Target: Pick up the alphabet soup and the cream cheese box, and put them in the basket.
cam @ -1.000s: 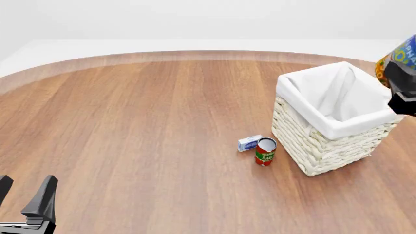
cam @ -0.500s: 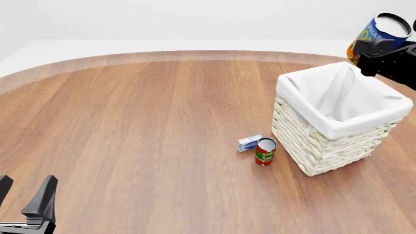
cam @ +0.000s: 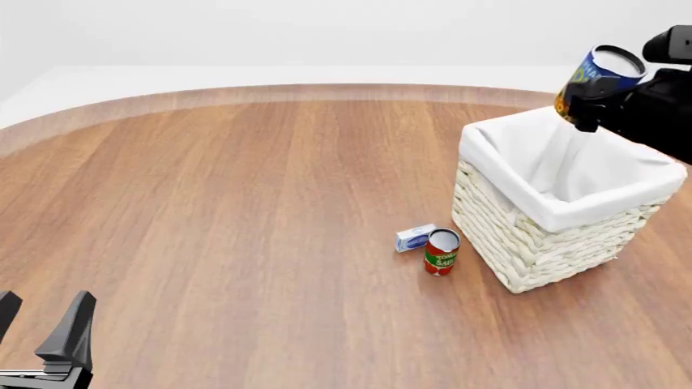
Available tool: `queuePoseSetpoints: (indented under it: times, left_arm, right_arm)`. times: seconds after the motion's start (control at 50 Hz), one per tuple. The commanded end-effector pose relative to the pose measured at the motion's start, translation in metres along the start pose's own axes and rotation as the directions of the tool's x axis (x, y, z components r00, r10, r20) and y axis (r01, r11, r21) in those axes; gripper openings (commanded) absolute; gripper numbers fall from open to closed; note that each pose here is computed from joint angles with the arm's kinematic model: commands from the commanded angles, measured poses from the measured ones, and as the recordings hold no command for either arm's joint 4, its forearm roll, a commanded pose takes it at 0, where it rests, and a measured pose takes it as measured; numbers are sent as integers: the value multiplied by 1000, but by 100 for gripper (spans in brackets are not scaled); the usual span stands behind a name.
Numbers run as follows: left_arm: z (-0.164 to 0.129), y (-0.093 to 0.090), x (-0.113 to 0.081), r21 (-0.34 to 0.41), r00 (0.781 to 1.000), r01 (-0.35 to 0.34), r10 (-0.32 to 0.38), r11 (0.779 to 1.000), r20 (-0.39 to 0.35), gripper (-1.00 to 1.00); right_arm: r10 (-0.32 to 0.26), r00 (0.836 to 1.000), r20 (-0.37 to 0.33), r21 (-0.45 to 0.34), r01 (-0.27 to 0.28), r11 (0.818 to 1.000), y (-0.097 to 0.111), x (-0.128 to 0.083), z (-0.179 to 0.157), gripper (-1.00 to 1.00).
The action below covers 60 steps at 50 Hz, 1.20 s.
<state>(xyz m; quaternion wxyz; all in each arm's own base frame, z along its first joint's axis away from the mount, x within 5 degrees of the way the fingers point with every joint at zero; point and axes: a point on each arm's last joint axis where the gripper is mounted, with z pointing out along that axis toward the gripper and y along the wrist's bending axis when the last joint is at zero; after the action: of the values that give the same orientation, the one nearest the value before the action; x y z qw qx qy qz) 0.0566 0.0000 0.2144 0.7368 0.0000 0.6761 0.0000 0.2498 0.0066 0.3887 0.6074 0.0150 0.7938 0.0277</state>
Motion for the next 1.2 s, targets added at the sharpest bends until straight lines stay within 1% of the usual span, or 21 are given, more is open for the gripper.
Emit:
queuePoseSetpoints:
  times: [0.02,0.36,0.42,0.54,0.78,1.06,1.2]
  left_arm:
    - [0,0,0,0,1000,0,0,1000,0,100]
    - [0,0,0,0,1000,0,0,1000,0,100]
    - [0,0,0,0,1000,0,0,1000,0,100]
    - [0,0,0,0,1000,0,0,1000,0,100]
    - [0,0,0,0,1000,0,0,1000,0,100]
    - [0,0,0,0,1000,0,0,1000,0,100]
    - [0,0,0,0,1000,0,0,1000,0,100]
  right_arm:
    - [27,999,-22,14,-27,1000,-3,3,14,-100]
    - [35,997,-64,41,-32,999,-12,16,45,-100]
    - [35,997,-66,43,-33,999,-12,15,46,-100]
    - [38,996,-76,51,-35,998,-15,23,52,-100]
    - [34,995,-98,62,-28,998,-19,31,65,-100]
    - [37,993,-116,70,-29,997,-22,39,71,-100]
    - [33,991,-133,76,-23,997,-24,48,76,-100]
